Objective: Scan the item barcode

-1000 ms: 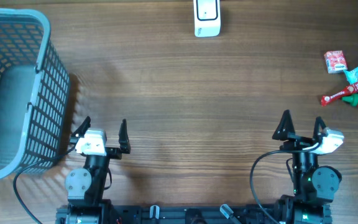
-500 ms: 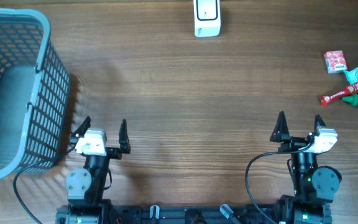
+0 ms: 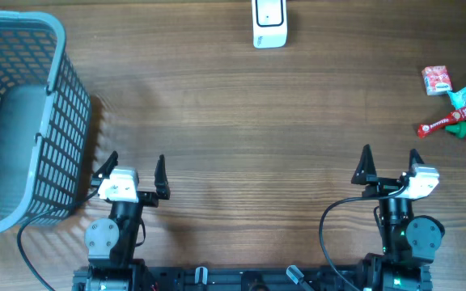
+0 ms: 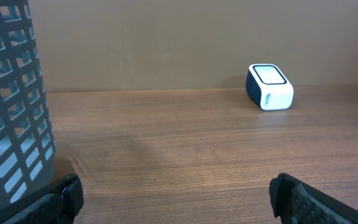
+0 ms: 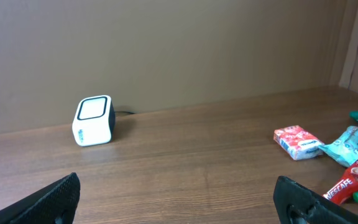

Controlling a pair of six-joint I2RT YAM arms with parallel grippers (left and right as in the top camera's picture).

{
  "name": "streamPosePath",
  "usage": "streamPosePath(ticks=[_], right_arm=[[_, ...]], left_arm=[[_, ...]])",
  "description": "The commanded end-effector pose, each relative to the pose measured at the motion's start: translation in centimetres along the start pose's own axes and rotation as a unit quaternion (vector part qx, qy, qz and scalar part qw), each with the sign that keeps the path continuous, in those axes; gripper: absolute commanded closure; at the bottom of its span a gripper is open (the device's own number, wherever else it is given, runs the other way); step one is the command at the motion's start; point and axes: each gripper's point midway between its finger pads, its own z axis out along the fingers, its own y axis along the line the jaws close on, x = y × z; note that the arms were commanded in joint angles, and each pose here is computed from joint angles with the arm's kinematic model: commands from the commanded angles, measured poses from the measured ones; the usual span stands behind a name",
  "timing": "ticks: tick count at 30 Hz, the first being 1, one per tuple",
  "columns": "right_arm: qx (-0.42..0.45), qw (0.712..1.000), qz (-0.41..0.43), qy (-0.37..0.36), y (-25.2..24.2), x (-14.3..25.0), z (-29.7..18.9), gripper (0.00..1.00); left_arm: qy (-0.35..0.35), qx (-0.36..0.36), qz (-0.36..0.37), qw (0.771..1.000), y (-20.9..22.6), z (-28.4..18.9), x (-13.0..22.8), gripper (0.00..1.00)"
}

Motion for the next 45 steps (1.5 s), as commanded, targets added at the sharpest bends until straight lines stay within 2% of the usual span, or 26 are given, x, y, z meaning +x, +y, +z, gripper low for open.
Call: streamPosePath(ticks=[1,6,45], right_arm=[[-0.035,0.999,-0.01,-0.001,1.7,0.0,-0.1,0.0],[-0.071,0.997,-0.01,0.002,3.5,0.2,-0.2,0.0],[-0.071,0.997,-0.009,0.004,3.5,0.3,-0.2,0.0]], left_arm=[[0.001,-0.002,-0.005,1.0,0.0,0.0,0.2,0.0],[0.001,-0.002,-0.005,1.0,0.0,0.0,0.2,0.0],[0.001,-0.002,-0.005,1.0,0.0,0.0,0.2,0.0]])
